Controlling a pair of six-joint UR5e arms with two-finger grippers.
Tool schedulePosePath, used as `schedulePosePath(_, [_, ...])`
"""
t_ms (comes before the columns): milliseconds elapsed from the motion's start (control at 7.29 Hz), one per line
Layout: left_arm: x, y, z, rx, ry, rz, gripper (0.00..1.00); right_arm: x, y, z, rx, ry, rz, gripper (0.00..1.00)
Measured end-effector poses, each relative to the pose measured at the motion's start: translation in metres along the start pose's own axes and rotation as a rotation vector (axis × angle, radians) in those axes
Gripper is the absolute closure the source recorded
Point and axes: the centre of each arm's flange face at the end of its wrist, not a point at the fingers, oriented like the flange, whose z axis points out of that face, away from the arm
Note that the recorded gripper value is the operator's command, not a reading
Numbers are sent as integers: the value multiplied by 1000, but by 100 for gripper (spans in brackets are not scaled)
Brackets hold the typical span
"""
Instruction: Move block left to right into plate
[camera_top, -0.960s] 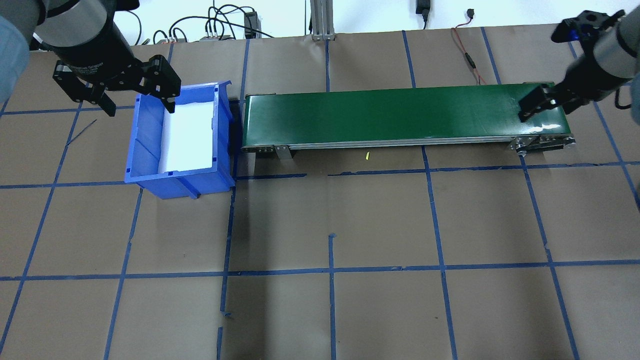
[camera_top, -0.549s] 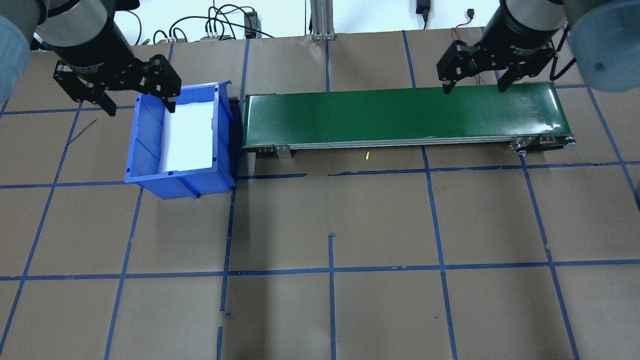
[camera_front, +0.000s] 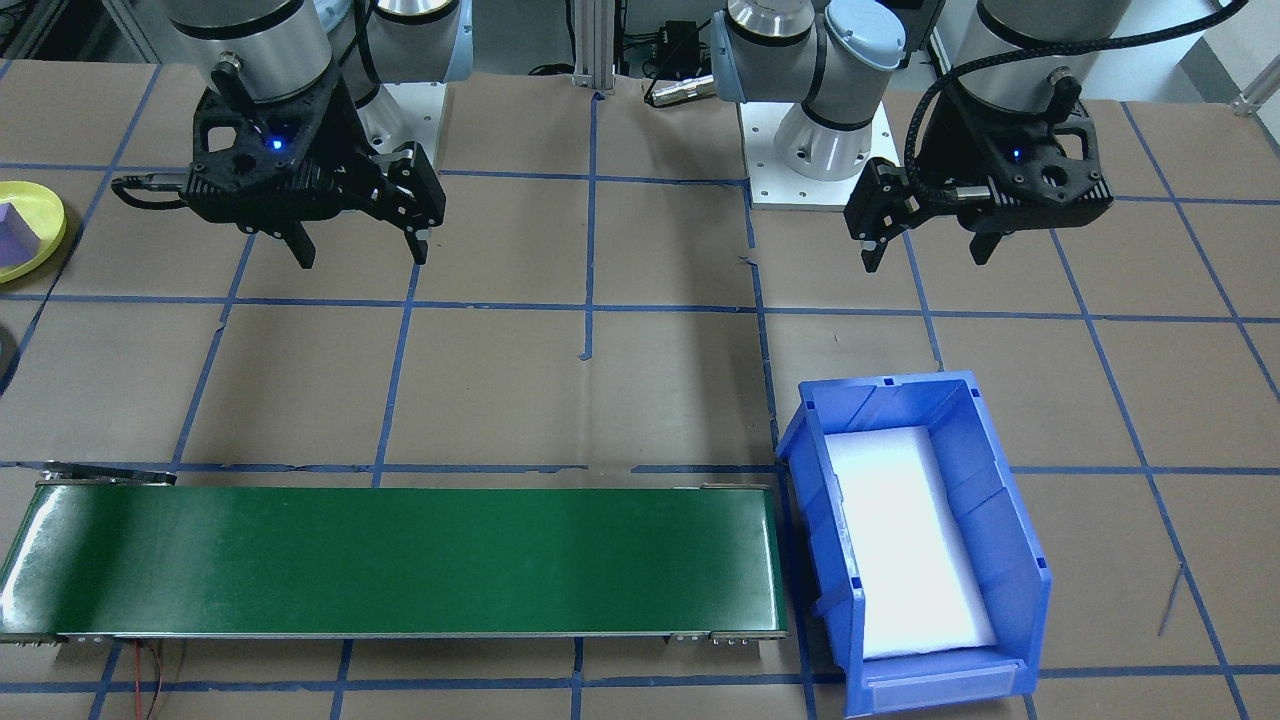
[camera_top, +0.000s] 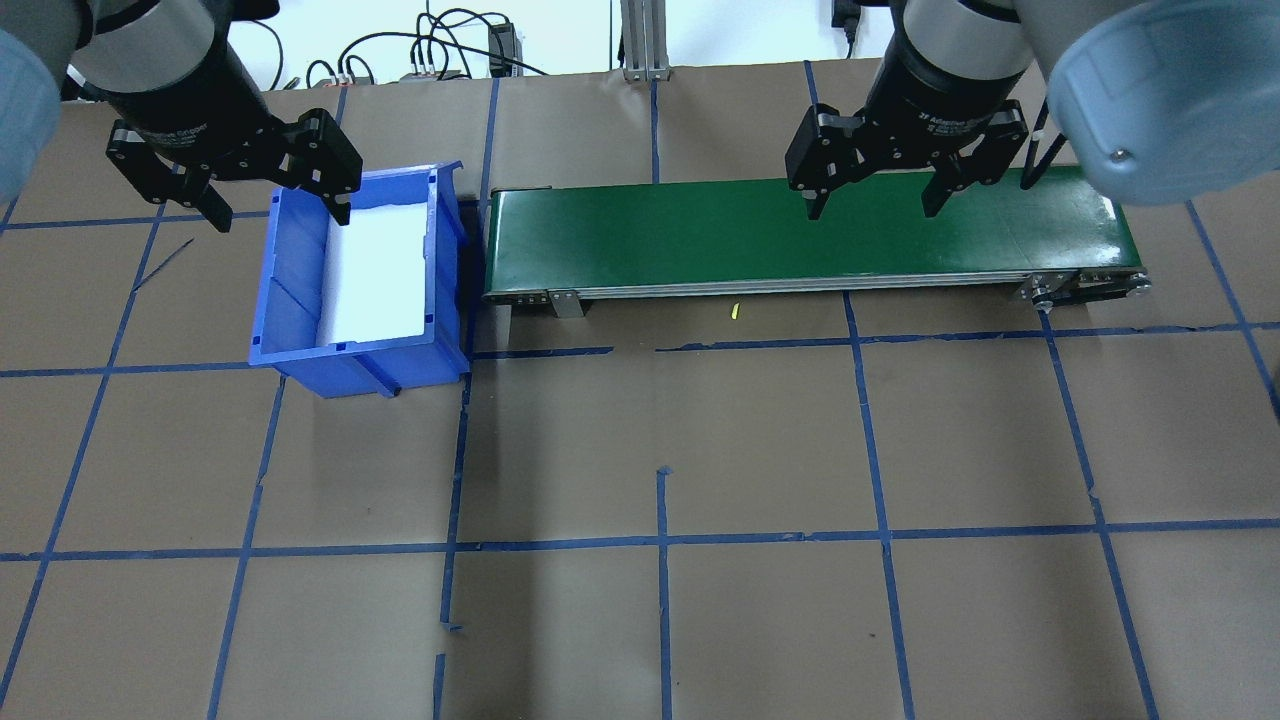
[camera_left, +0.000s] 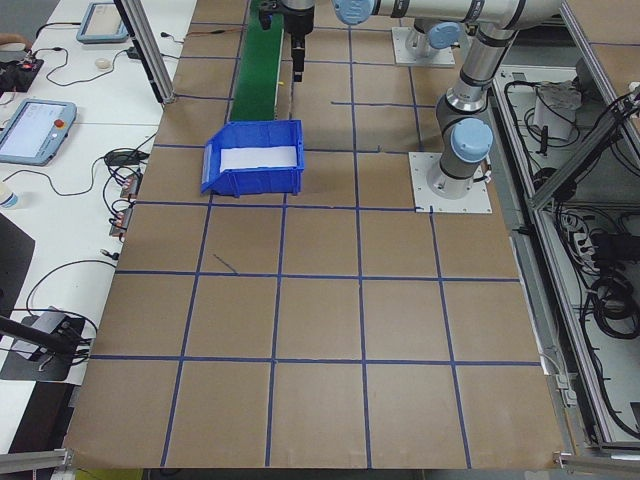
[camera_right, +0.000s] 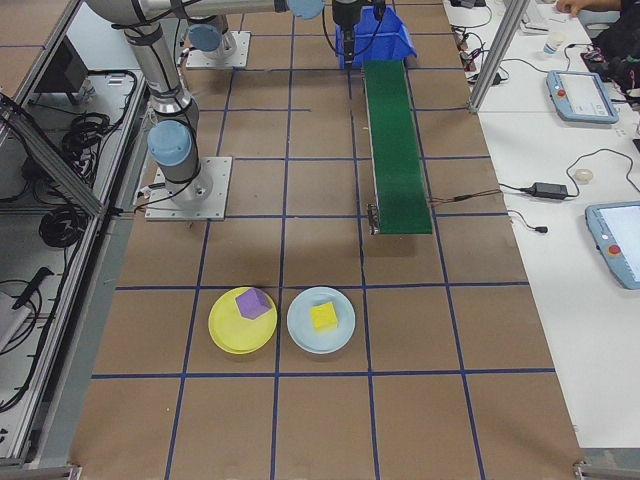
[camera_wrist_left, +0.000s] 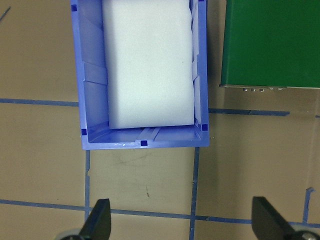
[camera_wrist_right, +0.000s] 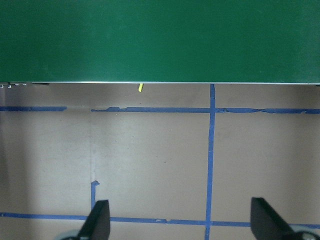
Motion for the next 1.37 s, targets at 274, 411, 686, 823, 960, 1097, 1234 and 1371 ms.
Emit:
schedulePosePath(274, [0, 0, 1, -2, 0, 2, 0, 15, 1, 17, -32, 79, -46, 0])
schedulePosePath(411, [0, -1, 2, -3, 0, 4, 0, 21, 1, 20, -40, 93, -54, 0])
schedulePosePath(686, [0, -1, 2, -2, 0, 6, 0, 37, -2, 25, -52, 90, -46, 0])
schedulePosePath(823, [0, -1, 1, -2, 0, 5, 0, 43, -3, 27, -56, 88, -48, 0])
schedulePosePath(960, [0, -1, 1, -2, 1, 5, 0, 45, -3, 28, -59, 87, -52, 0])
schedulePosePath(1097, [0, -1, 1, -2, 1, 6, 0, 46, -3, 28, -61, 86, -56, 0])
schedulePosePath(1234, [0, -1, 1, -2, 1, 5, 0, 46, -3, 28, -60, 85, -62, 0])
schedulePosePath(1371, [0, -1, 1, -2, 1, 3, 0, 45, -3, 28, -58, 82, -64, 0])
